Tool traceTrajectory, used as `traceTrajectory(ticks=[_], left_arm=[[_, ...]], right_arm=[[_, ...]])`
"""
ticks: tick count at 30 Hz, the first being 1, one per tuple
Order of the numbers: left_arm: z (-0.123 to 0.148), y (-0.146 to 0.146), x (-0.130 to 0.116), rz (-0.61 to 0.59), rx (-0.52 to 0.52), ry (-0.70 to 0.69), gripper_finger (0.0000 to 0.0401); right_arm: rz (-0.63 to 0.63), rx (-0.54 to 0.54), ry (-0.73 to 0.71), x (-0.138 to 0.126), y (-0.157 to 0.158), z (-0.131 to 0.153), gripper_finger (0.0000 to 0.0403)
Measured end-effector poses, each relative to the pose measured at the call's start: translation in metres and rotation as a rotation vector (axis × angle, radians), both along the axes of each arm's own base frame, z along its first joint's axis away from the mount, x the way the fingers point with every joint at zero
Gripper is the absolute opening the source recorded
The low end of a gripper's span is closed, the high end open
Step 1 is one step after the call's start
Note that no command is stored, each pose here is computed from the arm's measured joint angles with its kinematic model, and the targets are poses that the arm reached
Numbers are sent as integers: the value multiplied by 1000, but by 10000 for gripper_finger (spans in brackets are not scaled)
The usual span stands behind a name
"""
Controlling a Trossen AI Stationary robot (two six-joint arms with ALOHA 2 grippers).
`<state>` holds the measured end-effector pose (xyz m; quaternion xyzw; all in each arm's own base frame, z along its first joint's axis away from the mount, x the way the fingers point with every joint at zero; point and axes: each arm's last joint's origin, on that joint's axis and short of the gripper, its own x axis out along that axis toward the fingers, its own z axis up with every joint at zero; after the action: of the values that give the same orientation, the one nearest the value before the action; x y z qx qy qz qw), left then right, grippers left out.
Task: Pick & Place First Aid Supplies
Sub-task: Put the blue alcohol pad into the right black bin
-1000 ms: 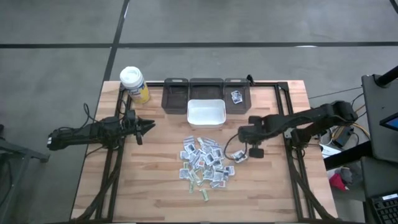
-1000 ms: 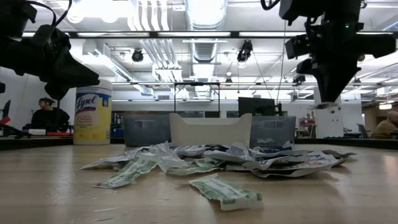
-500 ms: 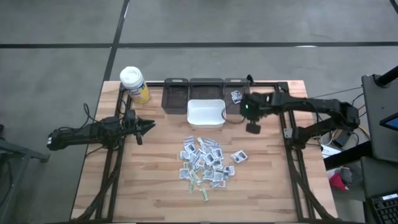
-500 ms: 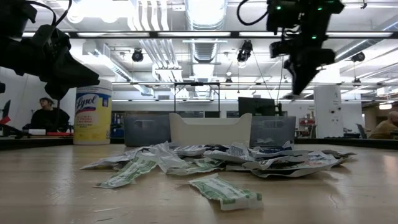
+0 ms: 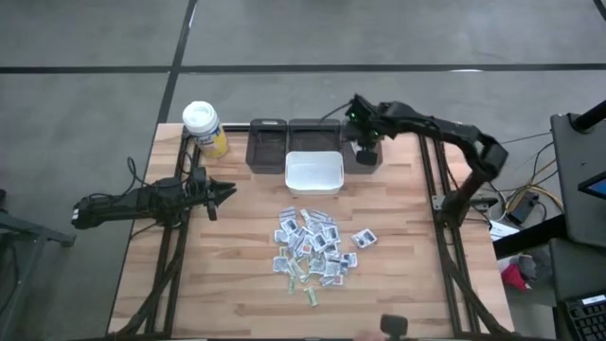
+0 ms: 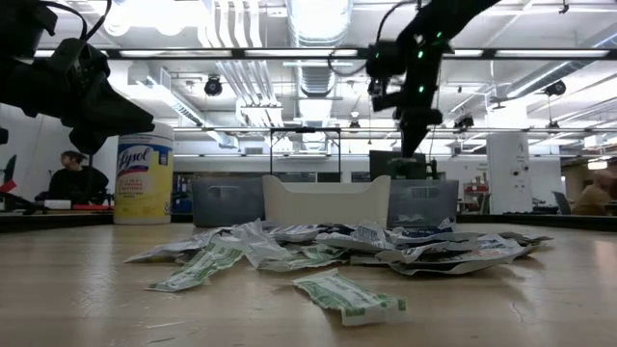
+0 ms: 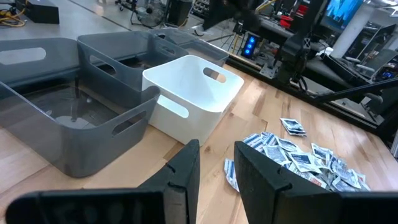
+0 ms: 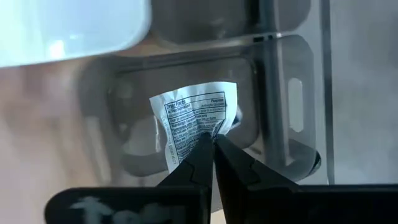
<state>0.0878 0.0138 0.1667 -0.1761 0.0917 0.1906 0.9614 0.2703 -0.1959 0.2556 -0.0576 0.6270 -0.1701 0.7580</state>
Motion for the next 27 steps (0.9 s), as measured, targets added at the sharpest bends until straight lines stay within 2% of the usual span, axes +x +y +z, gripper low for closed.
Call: traceTrajectory(ticks=[6, 11, 27], left_arm=[[0, 0, 0, 0, 0, 0, 94], [0, 0, 0, 0, 0, -1, 94], [0, 0, 0, 0, 0, -1, 94]], right_arm=[[-7, 45, 81, -1, -28, -31, 8], [29, 103, 52, 1, -40, -49, 8], [35, 153, 62, -3, -56, -79, 8]])
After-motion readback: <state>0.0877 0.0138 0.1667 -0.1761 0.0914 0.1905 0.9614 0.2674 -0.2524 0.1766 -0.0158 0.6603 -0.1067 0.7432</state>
